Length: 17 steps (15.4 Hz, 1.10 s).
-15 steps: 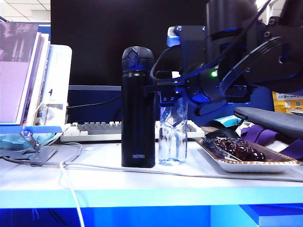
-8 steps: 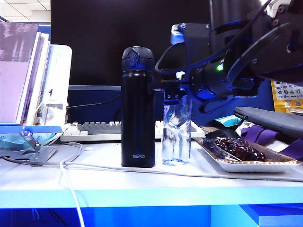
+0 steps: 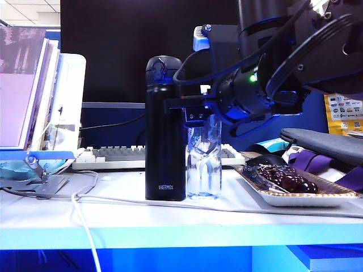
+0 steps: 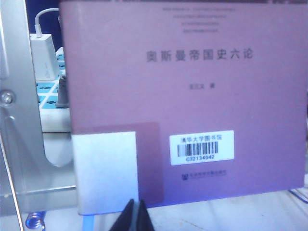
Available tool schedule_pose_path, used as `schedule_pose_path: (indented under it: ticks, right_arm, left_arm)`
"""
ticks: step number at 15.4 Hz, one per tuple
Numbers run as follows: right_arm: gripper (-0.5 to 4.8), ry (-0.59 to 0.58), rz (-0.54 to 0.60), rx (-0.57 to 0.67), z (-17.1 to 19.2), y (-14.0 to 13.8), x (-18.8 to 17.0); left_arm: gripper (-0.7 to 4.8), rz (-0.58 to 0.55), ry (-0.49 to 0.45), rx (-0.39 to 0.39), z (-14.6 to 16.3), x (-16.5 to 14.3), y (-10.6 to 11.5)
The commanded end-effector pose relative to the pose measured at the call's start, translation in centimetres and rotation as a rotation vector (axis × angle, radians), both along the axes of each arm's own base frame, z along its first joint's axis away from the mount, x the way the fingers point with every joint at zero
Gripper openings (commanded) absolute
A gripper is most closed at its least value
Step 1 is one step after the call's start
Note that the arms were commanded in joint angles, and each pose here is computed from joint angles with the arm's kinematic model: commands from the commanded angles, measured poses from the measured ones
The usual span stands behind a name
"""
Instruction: Pick up the mineral water bottle and place it vertically to the right of the black thermos cup.
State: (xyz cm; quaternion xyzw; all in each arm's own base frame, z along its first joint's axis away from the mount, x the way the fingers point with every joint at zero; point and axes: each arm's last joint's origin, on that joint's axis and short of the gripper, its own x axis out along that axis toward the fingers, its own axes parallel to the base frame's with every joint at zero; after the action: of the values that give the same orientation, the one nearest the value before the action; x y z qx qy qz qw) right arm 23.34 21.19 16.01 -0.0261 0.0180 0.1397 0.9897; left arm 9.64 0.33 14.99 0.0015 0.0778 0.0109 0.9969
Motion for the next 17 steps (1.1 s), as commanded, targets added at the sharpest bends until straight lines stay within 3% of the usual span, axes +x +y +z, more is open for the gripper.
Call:
schedule_pose_path:
  ticks: [1,2,3,8,12,15,16,17]
  right_arm:
    - [2.90,0.084,0.003,-0.056,-1.3,-0.1,-0.4]
    - [3.59,0.088,0.003,-0.060,-1.4,-0.1,-0.4]
    - [3.68,0.091,0.002,-0.062,-1.4,-0.1,-0.4]
    - [3.83,0.067,-0.019,-0.047,-0.6,-0.2,-0.5]
    - [3.90,-0.047,-0.016,-0.030,3.2,-0.9,-1.1]
    - [3.85,-0.165,-0.058,0.052,7.5,-2.2,-2.3]
    - [2.35,-0.241,-0.130,0.078,10.2,-3.5,-3.4]
    - [0.24,-0.303,-0.180,0.079,12.2,-4.6,-4.3]
  left_arm:
    - [-0.02,-0.004,0.009,0.003,-0.1,0.0,0.0]
    - [-0.03,-0.004,0.009,0.002,-0.1,0.0,0.0]
    - [-0.02,-0.004,0.009,0.003,-0.1,0.0,0.0]
    - [-0.02,-0.004,0.009,0.002,-0.1,0.0,0.0]
    - [-0.03,-0.004,0.009,0.002,-0.1,0.0,0.0]
    - [-0.02,-0.004,0.009,0.002,-0.1,0.0,0.0]
    - [-0.02,-0.004,0.009,0.003,-0.1,0.0,0.0]
    - [-0.02,-0.004,0.009,0.002,-0.1,0.0,0.0]
